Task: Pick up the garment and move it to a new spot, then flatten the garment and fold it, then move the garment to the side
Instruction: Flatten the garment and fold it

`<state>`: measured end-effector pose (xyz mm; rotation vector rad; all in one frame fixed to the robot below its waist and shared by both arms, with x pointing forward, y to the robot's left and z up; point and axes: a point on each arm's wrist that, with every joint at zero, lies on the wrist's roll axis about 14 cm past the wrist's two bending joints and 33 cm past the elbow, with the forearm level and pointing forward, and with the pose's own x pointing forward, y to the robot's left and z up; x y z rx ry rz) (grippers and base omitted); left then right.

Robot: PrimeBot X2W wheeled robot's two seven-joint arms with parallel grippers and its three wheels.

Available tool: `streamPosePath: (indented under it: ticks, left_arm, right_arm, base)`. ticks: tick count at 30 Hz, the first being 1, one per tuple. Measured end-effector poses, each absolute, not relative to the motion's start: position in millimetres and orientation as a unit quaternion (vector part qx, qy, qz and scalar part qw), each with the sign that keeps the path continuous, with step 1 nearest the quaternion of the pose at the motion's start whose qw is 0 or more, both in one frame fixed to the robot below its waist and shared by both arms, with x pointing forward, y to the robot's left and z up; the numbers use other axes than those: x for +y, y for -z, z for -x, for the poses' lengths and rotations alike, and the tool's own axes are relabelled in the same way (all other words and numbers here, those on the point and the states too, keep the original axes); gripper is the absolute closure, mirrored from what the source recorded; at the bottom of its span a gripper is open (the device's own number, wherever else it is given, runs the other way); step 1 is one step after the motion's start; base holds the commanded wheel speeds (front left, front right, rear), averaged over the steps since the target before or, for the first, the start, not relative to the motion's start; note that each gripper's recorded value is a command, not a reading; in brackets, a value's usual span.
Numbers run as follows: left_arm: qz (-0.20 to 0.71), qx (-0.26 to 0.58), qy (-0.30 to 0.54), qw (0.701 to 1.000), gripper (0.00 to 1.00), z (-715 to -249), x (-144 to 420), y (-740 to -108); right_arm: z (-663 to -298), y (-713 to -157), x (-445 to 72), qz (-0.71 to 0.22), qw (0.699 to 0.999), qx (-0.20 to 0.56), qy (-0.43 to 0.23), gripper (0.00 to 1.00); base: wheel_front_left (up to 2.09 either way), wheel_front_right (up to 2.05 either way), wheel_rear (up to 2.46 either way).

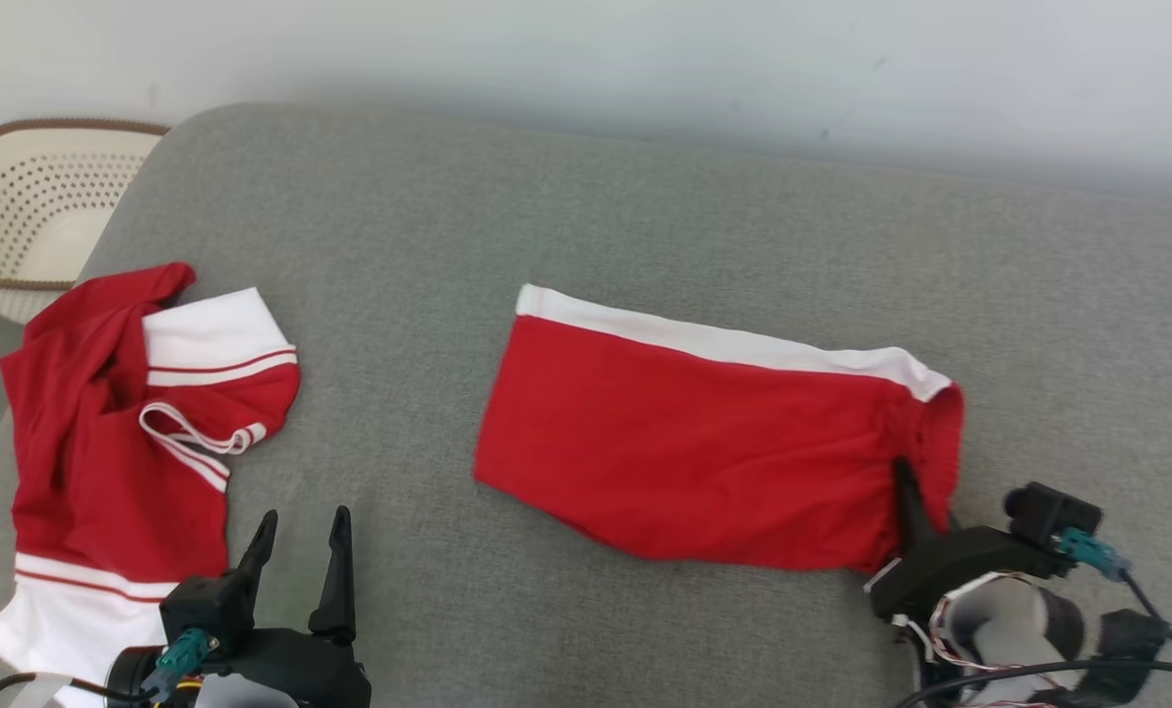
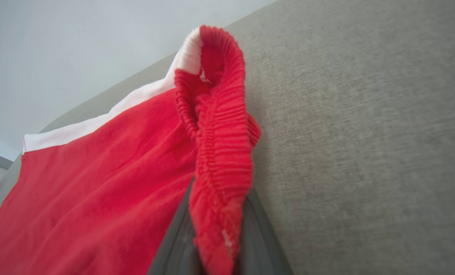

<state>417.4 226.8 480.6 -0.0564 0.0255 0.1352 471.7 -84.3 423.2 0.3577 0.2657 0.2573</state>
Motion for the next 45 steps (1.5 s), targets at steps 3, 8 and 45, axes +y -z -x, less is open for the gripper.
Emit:
streamPosePath:
  ticks: [3, 8, 45]
  left_arm:
    - [0.033, 0.011, -0.049, 0.998, 0.00, -420.4, 213.4, -482.0]
    - [0.044, 0.015, -0.019, 0.999, 0.00, -422.7, 190.0, -479.8]
    - [0.067, 0.036, -0.073, 0.994, 0.00, -360.6, 225.7, -464.3]
  right_arm:
    - [-469.7, -426.0, -122.2, -0.135, 0.977, 0.125, -0.107, 1.00]
    - [-469.9, -442.2, -152.1, -0.069, 0.985, 0.110, -0.111, 1.00]
    - [-478.9, -514.2, 69.3, -0.176, 0.917, 0.077, -0.349, 0.00]
  base:
    - [0.00, 0.00, 0.00]
    - [0.00, 0.00, 0.00]
    - [0.00, 0.00, 0.00]
